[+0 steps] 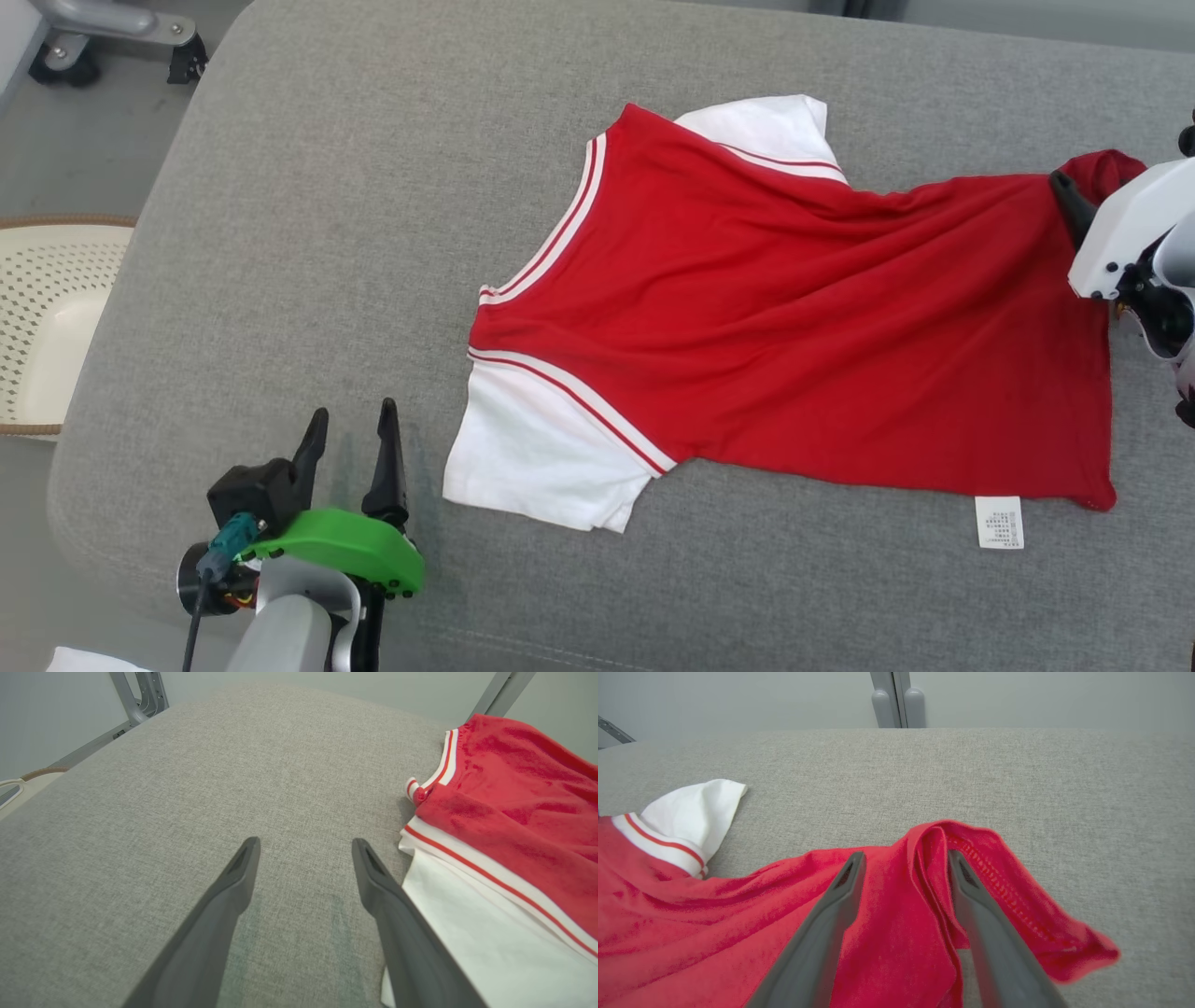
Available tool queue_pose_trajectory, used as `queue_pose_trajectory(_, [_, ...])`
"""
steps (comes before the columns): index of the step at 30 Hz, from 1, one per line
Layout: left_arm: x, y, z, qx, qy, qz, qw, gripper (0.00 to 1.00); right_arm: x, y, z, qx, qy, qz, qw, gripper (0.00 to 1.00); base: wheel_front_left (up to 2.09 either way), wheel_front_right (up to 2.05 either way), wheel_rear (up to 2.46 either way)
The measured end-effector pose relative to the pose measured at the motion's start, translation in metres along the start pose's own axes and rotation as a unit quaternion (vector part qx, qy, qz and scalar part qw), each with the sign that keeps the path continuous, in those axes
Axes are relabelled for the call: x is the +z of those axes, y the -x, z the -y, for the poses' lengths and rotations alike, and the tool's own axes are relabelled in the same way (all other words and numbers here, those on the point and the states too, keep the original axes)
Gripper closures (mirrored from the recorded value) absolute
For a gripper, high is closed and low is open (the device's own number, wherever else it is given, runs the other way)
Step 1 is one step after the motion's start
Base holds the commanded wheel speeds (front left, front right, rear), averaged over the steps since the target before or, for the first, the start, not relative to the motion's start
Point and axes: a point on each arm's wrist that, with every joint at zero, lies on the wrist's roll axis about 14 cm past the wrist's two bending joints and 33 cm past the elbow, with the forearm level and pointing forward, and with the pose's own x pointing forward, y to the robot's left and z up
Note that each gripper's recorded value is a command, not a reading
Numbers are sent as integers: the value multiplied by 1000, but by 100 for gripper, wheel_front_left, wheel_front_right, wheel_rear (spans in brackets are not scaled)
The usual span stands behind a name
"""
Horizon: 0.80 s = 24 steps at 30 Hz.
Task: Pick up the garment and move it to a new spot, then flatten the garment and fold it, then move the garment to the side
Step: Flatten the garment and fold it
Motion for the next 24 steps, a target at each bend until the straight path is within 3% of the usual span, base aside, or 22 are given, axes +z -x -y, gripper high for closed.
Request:
queue_pose_trajectory(9, [47,-5,2,-21,-27,69,997,0,39,35,-30,45,38,111,992,0,0,0,0])
queue_pose_trajectory(16, [91,-3,32,-68,-40,139,987,0,69,89,-41,76,57,207,974,0,0,0,0])
queue_pose_trajectory(22, [115,9,59,-116,-44,184,975,0,91,148,-31,69,51,289,954,0,0,0,0])
queue_pose_trajectory(24, [117,12,63,-124,-46,188,973,0,81,165,-29,62,50,300,950,0,0,0,0])
